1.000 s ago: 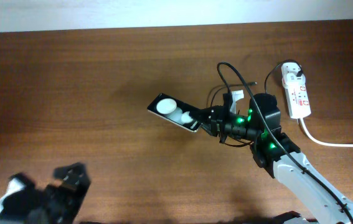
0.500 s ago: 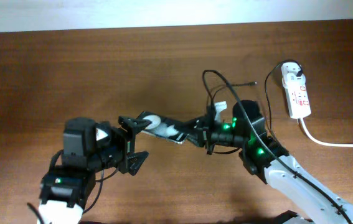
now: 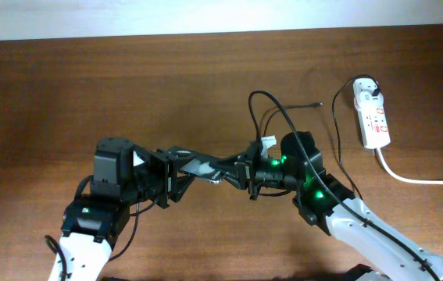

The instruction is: Plug charger to phone and switch on socket

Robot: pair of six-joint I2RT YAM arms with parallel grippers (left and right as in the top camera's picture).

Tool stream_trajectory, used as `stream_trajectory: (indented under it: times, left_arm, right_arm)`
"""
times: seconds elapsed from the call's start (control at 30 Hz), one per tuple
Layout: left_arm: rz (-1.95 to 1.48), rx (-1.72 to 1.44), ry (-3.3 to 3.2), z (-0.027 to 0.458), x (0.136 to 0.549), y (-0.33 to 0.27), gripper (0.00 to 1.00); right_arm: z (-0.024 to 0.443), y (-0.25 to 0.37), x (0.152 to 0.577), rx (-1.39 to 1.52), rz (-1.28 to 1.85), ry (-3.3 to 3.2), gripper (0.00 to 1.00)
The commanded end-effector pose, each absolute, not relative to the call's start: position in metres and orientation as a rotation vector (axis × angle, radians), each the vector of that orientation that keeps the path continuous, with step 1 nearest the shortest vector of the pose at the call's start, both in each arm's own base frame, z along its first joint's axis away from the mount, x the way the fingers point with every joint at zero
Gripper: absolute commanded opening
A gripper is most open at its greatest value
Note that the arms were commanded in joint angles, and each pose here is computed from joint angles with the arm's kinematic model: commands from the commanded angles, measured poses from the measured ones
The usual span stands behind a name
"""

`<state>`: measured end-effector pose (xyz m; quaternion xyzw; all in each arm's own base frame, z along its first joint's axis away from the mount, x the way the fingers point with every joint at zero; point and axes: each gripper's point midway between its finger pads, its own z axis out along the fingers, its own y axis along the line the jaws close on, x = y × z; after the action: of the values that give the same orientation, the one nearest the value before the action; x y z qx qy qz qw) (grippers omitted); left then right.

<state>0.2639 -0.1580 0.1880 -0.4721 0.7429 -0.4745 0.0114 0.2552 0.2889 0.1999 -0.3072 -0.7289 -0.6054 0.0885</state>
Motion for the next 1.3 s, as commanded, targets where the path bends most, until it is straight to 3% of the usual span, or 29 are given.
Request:
stream_trajectory:
  times: [0.0,0.07,0.27,0.37,0.5,0.57,0.73,0.97,1.03,1.2,1.27]
  left_arm:
    - [-1.472,-1.530,2.272,0.188,0.270,-0.156,0.48]
    - [-1.453,-1.536,2.259,0.187,0.271,-0.153,0.45]
    - [-1.426,-1.546,2.243,0.185,0.274,-0.150,0.19]
    - [-1.404,-1.553,2.228,0.184,0.276,-0.147,0.16]
    - [-1.399,-1.551,2.214,0.184,0.278,-0.145,0.01]
    - [-1.409,-1.574,2.199,0.186,0.279,-0.146,0.00]
    - [-1.317,-1.521,2.150,0.184,0.290,-0.133,0.00]
    - [-0.770,-1.403,2.283,0.137,0.270,-0.083,0.00]
    - [-0.661,-1.348,2.406,0.123,0.250,-0.078,0.00]
    - [-0.604,-1.069,2.619,0.113,0.227,-0.083,0.02]
    - [-0.648,-0.915,2.675,0.115,0.225,-0.091,0.01]
  right_arm:
    - [0.210,0.303,0.240,-0.904,-1.774,-2.089,0.04]
    - [0.211,0.306,0.237,-0.887,-1.773,-2.089,0.04]
    - [0.217,0.307,0.234,-0.842,-1.796,-2.076,0.04]
    - [0.217,0.307,0.235,-0.843,-1.796,-2.077,0.04]
    - [0.217,0.307,0.235,-0.847,-1.797,-2.078,0.10]
    - [0.217,0.307,0.235,-0.846,-1.797,-2.078,0.14]
    - [0.213,0.306,0.236,-0.872,-1.782,-2.083,0.36]
    - [0.171,0.287,0.255,-0.951,-1.720,-2.412,0.62]
    - [0.141,0.265,0.268,-0.826,-1.618,-2.811,0.98]
    - [0.079,0.181,0.278,-0.742,-0.832,-3.458,0.99]
    - [0.082,0.175,0.284,-0.721,-0.775,-3.521,0.99]
